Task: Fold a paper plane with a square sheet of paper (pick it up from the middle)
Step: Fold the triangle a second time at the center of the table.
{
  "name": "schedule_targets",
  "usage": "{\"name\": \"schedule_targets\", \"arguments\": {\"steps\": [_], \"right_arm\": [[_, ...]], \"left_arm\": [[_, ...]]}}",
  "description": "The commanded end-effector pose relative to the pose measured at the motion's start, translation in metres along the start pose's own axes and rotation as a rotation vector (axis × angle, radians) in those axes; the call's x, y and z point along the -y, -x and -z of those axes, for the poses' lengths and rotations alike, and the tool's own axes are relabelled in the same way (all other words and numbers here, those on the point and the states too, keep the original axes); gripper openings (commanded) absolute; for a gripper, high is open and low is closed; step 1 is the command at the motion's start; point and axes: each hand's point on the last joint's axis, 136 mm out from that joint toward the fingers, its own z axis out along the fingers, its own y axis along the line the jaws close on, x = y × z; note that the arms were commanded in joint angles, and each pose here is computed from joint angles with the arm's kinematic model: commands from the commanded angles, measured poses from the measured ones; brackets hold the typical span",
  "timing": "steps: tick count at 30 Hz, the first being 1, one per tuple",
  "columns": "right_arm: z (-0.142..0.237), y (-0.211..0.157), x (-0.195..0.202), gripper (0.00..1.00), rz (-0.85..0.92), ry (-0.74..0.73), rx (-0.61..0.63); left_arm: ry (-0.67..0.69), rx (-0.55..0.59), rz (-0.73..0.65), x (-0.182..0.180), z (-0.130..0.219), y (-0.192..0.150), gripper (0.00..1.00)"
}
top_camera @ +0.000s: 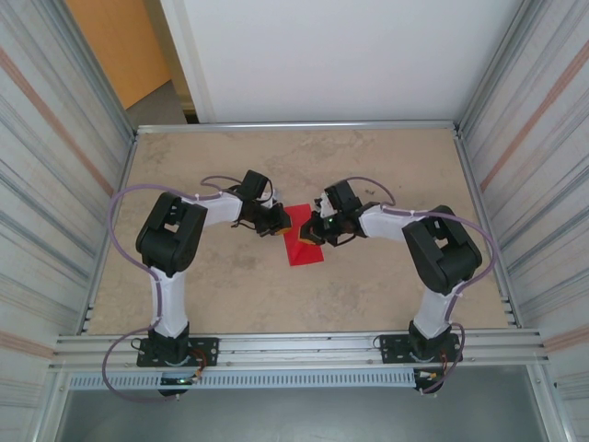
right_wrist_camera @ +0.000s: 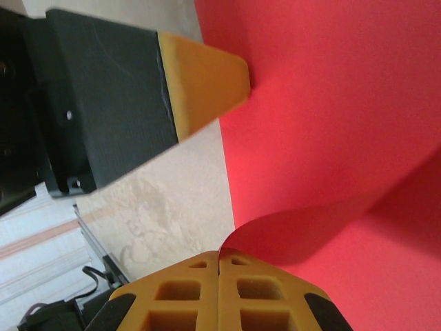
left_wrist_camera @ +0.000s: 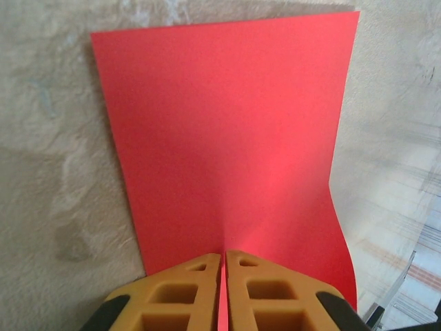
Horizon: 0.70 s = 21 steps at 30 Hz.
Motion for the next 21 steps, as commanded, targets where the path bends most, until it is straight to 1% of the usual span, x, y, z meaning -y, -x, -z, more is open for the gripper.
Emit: {"name": "schedule_targets", "arguments": {"steps": [1,9,21], "right_arm": [[-0.012,0.007,-0.005,0.00,0.021,0.000,0.007],[-0.025,0.008,0.000,0.00,0.014,-0.028,-0.010],[-0.029,0.010,0.012,0.00,-0.011,-0.078,-0.002]], "left_arm": [[0.064,-0.047,0.037,-0.023,-0.011,-0.014,0.11],[0.051,-0.049,0.040,-0.021,-0.011,-0.015,0.12],[0.047,-0.047,0.043,-0.020,-0.010,-0.016,0.11]]}}
